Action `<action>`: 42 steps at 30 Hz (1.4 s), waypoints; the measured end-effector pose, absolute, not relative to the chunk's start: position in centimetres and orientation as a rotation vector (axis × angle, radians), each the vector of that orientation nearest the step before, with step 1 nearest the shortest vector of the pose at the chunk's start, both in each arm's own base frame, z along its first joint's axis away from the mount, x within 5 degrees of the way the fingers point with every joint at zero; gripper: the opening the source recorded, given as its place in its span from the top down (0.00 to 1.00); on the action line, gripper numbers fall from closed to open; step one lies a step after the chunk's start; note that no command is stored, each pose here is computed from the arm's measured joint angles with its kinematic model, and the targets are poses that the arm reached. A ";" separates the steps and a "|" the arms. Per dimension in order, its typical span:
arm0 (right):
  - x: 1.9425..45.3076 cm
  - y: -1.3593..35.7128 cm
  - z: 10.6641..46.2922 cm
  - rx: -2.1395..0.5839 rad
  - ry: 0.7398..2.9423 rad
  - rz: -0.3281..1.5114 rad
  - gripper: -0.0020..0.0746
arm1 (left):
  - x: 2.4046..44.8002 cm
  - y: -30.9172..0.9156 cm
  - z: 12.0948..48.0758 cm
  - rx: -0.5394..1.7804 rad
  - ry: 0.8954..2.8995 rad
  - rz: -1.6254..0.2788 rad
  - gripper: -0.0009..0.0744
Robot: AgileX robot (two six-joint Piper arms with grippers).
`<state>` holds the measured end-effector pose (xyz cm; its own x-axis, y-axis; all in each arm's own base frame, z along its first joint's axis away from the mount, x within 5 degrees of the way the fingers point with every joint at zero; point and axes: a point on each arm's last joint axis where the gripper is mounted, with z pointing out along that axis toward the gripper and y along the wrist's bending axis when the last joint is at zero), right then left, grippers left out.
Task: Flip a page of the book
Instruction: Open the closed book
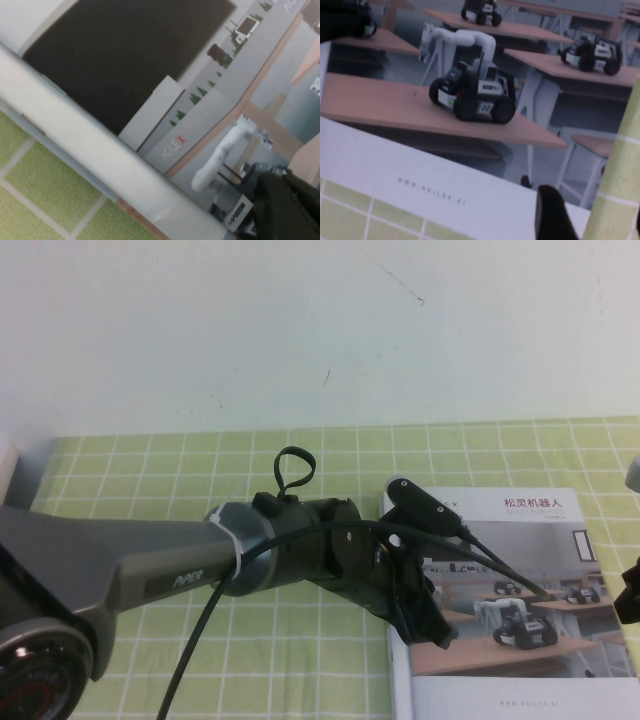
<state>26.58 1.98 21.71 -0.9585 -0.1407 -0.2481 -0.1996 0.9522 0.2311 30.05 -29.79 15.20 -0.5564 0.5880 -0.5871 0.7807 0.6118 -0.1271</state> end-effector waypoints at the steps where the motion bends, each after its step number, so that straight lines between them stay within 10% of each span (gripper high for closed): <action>1: 26.8 2.0 21.4 -0.249 2.876 0.383 0.52 | 30.0 -29.8 15.2 1.080 2.342 -0.518 0.99; 42: 30.3 1.5 14.6 0.008 2.933 0.447 0.51 | 30.0 -29.8 15.2 1.091 2.340 -0.519 0.99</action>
<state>30.34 1.54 14.63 -0.9848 0.0312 -0.1711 -0.0212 0.9549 0.2961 30.02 -29.82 15.23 -0.5519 0.5940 -0.5853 0.7857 0.6056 -0.1263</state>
